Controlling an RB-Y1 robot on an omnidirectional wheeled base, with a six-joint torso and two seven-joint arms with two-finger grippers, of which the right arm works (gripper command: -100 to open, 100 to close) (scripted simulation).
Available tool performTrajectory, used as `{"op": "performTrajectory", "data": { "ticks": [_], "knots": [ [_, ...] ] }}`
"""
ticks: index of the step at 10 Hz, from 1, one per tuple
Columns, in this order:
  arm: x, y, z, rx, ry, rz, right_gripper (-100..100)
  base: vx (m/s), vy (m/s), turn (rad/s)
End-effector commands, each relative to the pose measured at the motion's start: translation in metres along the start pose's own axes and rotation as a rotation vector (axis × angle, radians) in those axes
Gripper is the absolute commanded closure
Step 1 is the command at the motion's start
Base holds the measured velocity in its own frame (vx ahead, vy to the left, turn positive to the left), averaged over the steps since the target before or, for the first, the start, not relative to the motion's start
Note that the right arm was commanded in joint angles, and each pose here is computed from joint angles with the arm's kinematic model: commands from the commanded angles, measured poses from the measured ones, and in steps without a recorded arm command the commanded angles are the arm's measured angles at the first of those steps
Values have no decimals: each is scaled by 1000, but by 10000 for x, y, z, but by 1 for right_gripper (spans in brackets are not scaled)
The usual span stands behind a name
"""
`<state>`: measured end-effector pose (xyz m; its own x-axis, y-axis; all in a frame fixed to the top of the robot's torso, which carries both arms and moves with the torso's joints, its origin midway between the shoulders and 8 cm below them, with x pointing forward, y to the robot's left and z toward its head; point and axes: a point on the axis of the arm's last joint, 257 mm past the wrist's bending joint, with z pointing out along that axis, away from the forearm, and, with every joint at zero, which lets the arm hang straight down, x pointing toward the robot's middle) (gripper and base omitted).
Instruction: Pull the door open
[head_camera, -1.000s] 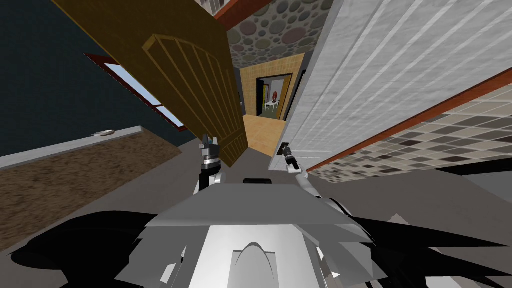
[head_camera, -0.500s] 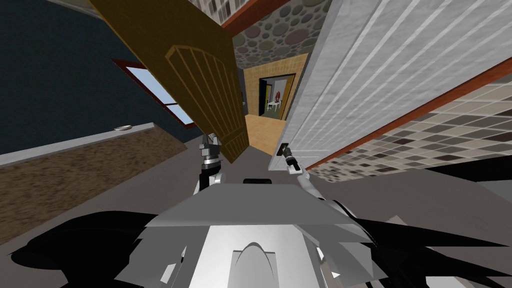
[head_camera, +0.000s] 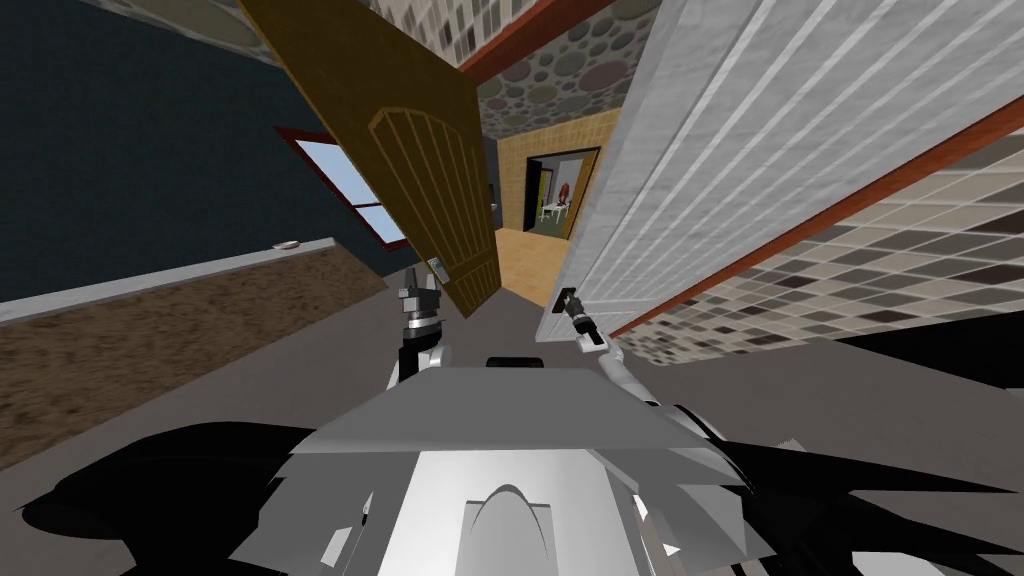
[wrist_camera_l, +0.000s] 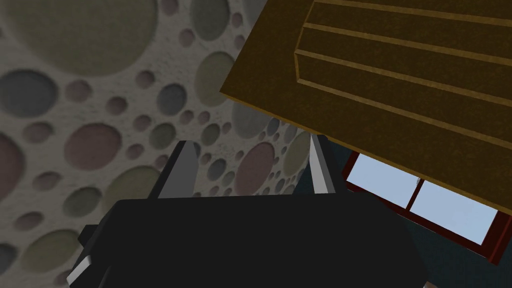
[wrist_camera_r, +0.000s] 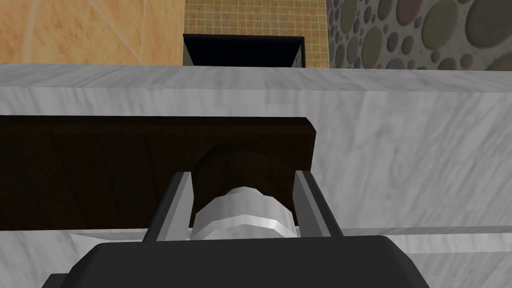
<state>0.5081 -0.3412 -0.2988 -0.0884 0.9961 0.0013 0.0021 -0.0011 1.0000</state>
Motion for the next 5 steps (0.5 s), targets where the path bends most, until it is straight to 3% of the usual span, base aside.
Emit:
{"op": "performTrajectory", "data": {
  "ticks": [1, 3, 5],
  "knots": [
    [-18, 24, -34, -2, 12, -2, 100, -217, -89, 97],
    [20, 28, -32, -3, 21, -2, 100, -161, -45, 54],
    [22, 7, -118, 0, 43, -2, 100, -144, -80, 111]
  ]
}}
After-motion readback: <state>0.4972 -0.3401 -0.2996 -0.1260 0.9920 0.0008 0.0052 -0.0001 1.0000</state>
